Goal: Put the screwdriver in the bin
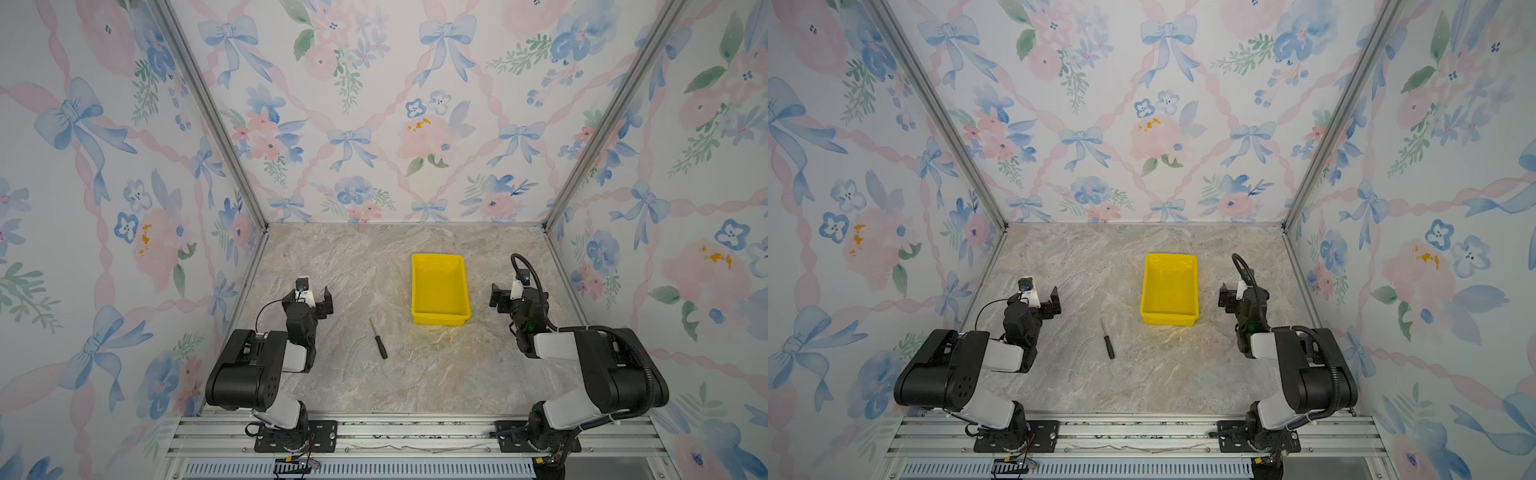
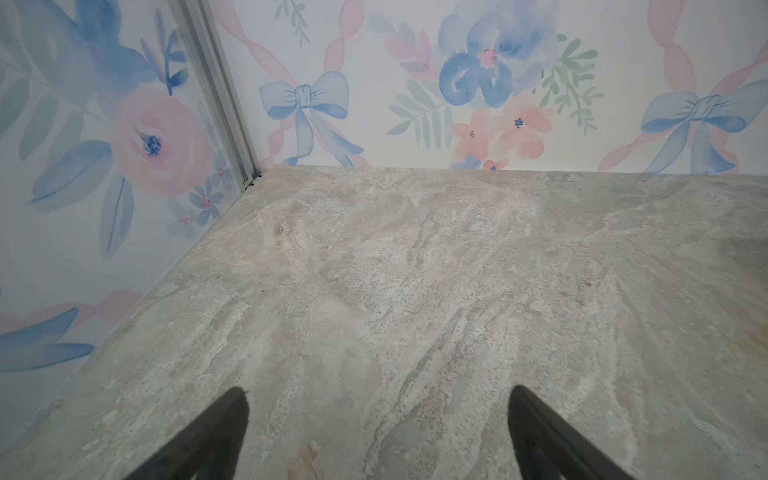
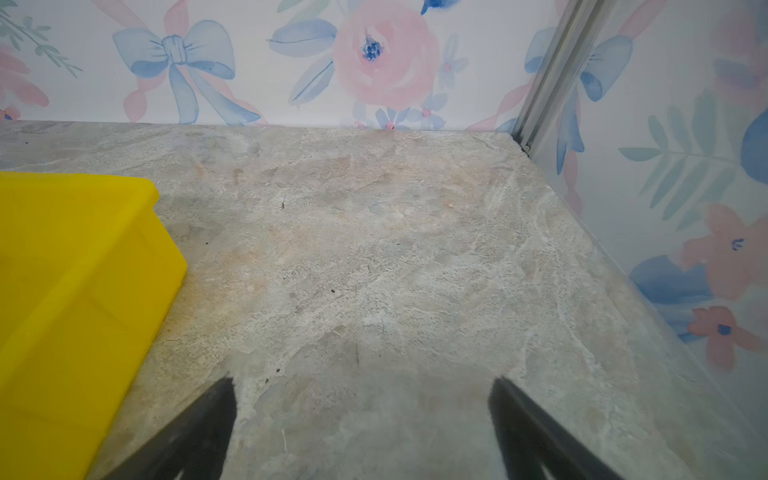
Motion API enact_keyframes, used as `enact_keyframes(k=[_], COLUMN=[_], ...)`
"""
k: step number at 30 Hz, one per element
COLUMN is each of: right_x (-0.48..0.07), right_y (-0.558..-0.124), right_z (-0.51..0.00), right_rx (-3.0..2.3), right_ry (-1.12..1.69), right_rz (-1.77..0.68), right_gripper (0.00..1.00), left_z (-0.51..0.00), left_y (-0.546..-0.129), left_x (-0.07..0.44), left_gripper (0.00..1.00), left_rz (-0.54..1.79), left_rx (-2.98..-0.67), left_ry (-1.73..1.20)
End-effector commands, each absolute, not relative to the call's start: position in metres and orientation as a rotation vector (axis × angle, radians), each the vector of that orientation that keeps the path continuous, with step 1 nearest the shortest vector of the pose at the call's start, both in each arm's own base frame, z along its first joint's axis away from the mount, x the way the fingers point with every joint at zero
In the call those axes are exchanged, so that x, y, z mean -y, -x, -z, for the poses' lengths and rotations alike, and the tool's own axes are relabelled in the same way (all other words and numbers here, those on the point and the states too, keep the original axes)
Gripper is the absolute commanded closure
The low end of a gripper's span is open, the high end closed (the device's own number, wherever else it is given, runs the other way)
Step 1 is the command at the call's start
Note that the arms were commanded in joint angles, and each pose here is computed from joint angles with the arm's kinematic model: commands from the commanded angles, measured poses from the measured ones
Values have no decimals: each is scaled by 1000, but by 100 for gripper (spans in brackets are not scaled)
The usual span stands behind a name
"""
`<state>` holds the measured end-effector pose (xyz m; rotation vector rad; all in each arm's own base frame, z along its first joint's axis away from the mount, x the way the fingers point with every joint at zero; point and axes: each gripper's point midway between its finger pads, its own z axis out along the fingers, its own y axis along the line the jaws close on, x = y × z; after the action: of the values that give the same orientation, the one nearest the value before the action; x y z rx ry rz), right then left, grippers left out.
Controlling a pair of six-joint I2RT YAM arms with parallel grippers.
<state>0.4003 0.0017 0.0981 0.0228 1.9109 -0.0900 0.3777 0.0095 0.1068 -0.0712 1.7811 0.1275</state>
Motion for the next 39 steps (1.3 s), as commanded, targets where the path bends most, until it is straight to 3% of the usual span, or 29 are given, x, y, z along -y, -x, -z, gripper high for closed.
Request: enact_keyframes(k=[1,39], right_x=[1,0], right_y=[-399,-400], right_z=[-97,-97], right_rx=[-1903,-1902], right_ry=[-39,-37], right_rz=[95,95], right_gripper=[3,3], left_z=[-106,-106], left_y=[-376,-377], left_x=[-9,-9], left_gripper=[2,2], left_rz=[-134,-134], left_rx=[-1778,-1776], left_ry=[45,46])
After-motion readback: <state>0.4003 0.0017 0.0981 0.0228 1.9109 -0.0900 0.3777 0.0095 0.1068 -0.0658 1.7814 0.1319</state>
